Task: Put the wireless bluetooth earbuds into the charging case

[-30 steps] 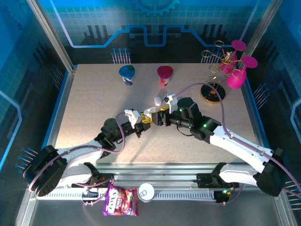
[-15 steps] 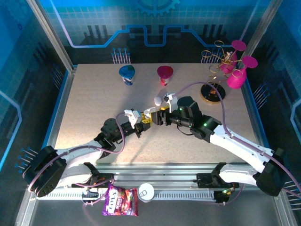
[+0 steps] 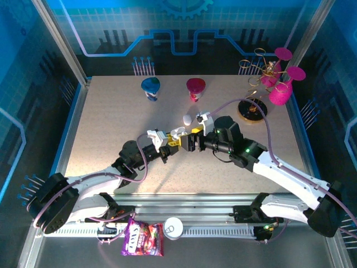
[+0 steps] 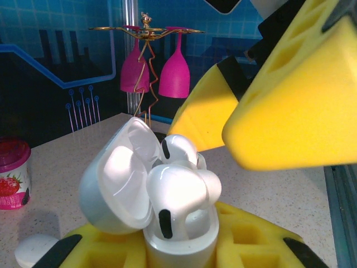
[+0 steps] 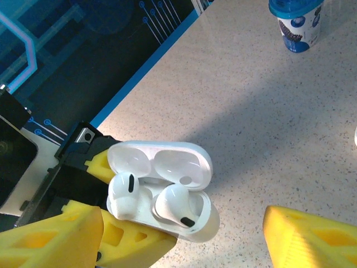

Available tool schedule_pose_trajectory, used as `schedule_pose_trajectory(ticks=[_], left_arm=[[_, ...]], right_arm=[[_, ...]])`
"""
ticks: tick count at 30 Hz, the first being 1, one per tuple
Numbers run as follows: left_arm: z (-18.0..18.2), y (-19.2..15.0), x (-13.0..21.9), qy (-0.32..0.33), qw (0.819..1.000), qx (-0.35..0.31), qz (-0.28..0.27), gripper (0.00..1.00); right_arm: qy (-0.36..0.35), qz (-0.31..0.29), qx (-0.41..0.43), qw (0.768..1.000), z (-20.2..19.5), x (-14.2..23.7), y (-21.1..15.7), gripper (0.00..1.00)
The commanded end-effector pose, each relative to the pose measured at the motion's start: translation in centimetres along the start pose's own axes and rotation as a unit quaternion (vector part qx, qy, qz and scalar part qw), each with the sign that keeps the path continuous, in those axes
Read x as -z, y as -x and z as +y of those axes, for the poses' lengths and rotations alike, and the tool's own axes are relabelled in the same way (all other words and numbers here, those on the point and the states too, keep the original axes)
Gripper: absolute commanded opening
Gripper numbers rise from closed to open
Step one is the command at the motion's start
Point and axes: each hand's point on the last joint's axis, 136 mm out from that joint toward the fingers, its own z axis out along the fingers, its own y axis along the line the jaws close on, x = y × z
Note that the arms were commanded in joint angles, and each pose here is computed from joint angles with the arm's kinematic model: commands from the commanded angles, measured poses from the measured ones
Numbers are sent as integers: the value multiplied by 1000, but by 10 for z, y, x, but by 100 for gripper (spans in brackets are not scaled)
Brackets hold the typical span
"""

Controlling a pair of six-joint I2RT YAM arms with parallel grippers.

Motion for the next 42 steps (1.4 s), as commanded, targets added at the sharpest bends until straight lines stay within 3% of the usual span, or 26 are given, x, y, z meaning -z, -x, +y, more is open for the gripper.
schedule_pose_trajectory(ticks=[1, 29, 42], left_arm=[[-8, 27, -2, -20, 999, -17, -40, 0], [-10, 31, 3, -21, 999, -22, -42, 0], [-9, 29, 0, -19, 999, -23, -39, 0]], right_arm=[[7, 10, 2, 1000, 2, -3, -5, 75], [-12, 19, 6, 1000, -8, -24, 2, 71], [7, -13, 19, 1000, 8, 7, 16, 71]])
